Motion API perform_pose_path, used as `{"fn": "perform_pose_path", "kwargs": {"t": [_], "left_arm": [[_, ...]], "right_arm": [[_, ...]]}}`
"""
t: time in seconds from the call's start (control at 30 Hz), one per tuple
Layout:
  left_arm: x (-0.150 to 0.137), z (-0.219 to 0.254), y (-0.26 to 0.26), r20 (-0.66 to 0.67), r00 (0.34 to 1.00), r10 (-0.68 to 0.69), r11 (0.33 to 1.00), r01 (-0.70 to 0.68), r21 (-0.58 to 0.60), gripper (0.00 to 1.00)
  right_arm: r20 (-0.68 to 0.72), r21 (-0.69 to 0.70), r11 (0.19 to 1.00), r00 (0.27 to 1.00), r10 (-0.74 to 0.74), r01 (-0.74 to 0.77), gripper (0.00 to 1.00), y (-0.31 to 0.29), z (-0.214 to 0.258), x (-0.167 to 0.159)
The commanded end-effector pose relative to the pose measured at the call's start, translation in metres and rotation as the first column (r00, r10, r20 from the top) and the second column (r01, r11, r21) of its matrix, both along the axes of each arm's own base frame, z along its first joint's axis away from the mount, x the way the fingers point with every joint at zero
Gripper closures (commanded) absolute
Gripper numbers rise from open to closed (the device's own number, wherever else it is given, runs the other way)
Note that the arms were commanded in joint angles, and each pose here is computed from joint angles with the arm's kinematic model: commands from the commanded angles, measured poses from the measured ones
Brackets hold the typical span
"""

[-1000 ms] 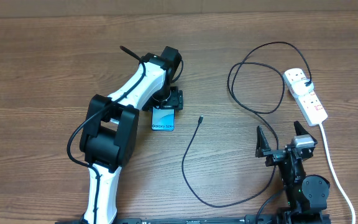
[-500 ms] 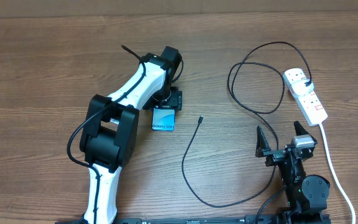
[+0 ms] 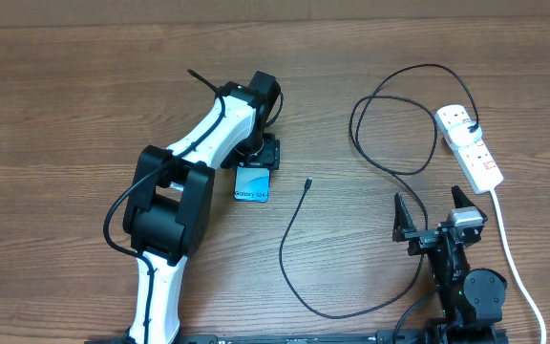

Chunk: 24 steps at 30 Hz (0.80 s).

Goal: Plug charger to phone and switch on socket

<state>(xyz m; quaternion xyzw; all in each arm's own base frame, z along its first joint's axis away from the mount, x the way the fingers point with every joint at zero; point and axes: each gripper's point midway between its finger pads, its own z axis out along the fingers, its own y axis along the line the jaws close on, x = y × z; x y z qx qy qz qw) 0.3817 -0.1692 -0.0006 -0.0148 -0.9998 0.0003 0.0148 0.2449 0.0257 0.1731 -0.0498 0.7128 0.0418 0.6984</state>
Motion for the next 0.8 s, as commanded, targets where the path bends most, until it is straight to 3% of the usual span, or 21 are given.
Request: {"fn": "perform_pose_path", "kwargs": {"t": [0.0,0.2,0.77], "left_arm": [[-0.012,-0.022,0.013,-0.054,0.998,-0.008,0.998,0.012,0.066,0.23],[-0.005,-0.012,0.0,-0.046,0.999,-0.006,1.0,0.006,0.005,0.25],[0.004,0.007,-0.004,-0.028,1.0,-0.006,1.0,0.006,-0.004,0.29]], "right_arm": [[0.0,0.003,1.0,1.0,-0.007,0.007,0.0,-0.001,-0.003,0.0],[0.0,0.003,1.0,1.0,-0.007,0.007,0.0,-0.001,-0.002,0.0],[0.0,0.003,1.0,1.0,-0.007,0.007,0.0,-0.001,-0.002,0.0]]}}
